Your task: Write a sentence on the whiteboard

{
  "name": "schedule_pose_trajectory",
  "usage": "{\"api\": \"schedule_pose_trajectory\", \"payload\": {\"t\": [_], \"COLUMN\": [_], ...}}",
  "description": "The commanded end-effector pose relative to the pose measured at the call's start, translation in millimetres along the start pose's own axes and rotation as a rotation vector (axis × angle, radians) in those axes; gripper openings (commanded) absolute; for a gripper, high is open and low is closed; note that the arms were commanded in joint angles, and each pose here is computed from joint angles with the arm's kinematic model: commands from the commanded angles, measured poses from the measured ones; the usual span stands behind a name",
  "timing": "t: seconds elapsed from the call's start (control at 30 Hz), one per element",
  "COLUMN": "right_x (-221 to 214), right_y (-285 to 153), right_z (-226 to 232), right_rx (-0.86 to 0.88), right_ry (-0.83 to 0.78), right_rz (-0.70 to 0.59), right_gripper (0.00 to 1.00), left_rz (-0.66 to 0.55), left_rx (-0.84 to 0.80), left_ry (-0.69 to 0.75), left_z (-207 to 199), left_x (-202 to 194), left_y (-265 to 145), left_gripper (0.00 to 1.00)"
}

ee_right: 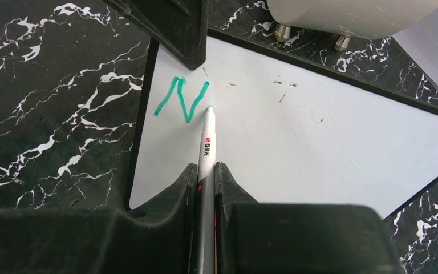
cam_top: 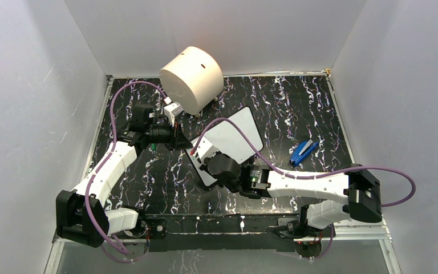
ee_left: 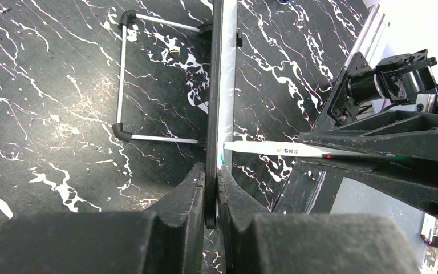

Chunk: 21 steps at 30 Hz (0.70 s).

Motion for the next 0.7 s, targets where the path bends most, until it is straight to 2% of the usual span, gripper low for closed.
{"api": "schedule_pose_trajectory", "payload": {"t": [0.0,0.67], "right_x": [17.7,14.2], "right_y": [2.0,0.9], "right_z": [-2.3,-2.2], "right_rx": [-0.008,-0.002], "right_ry": [0.051,0.049], "right_rz": [-0.063,-0.051], "right_gripper": [0.0,0.0], "left_rz": [0.052,0.053], "left_rx": [0.054,0.059], "left_ry": [-0.012,-0.011], "left_z": [7.8,8.7], "left_x": [-10.2,-10.1], "left_y": [1.9,2.5], "left_gripper": [0.0,0.0]}}
Point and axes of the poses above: each gripper's point midway between its finger pads, its own y axis out along the fingers, its own z axis along the line the jaws close on, x = y × z, the point moved 8 cm from there along -y, back along the fingers, and after that the axes turned 8 degrees about -y, right-handed, at the moved point
